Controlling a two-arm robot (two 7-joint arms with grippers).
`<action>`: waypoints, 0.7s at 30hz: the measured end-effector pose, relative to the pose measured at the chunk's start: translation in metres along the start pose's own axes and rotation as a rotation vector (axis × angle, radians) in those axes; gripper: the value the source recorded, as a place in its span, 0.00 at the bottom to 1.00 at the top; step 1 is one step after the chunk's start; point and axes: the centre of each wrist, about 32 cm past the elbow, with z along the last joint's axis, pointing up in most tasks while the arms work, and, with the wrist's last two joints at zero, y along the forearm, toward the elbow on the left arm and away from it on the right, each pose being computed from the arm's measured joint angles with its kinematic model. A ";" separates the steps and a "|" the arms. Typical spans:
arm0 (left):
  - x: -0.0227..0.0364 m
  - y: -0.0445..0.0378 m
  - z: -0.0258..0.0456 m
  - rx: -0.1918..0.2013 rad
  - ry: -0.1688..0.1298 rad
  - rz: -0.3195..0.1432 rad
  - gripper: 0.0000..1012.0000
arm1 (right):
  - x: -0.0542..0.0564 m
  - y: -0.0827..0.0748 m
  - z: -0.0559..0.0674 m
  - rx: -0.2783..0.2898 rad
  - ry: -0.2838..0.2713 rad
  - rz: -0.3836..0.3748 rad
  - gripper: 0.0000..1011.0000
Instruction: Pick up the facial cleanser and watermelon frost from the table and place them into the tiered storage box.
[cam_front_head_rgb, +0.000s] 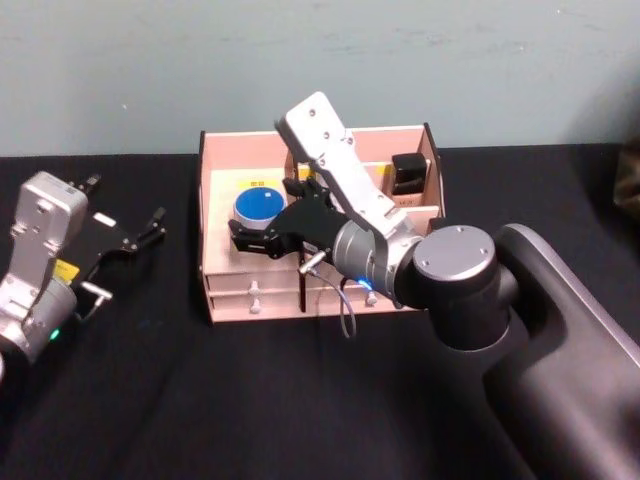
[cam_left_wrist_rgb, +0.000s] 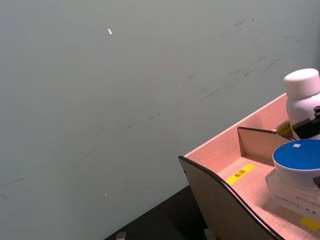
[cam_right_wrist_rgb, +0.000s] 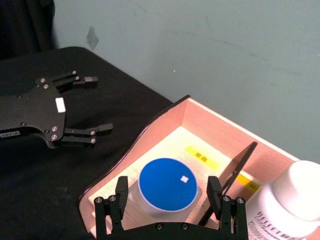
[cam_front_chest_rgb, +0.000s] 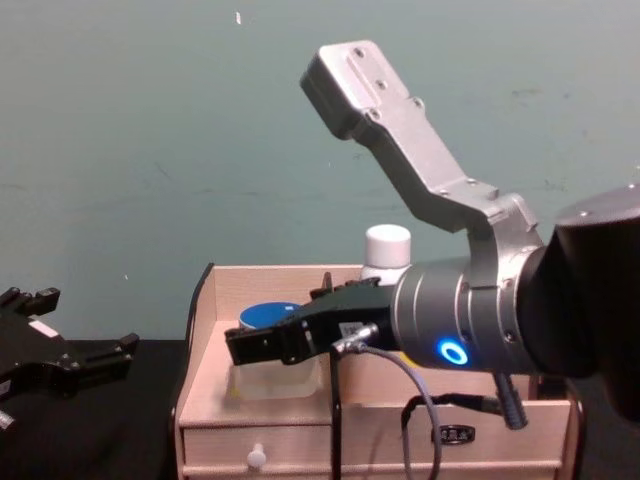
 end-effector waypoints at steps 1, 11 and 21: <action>0.0000 0.0000 0.0000 0.000 0.000 0.000 0.99 | 0.000 -0.001 0.000 0.006 0.001 -0.004 0.99; 0.0000 0.0000 0.0000 0.000 0.000 0.000 0.99 | -0.001 -0.018 0.003 0.137 -0.042 -0.062 0.99; 0.0000 0.0000 0.0000 0.000 0.000 0.000 0.99 | 0.001 -0.055 -0.002 0.322 -0.107 -0.172 0.99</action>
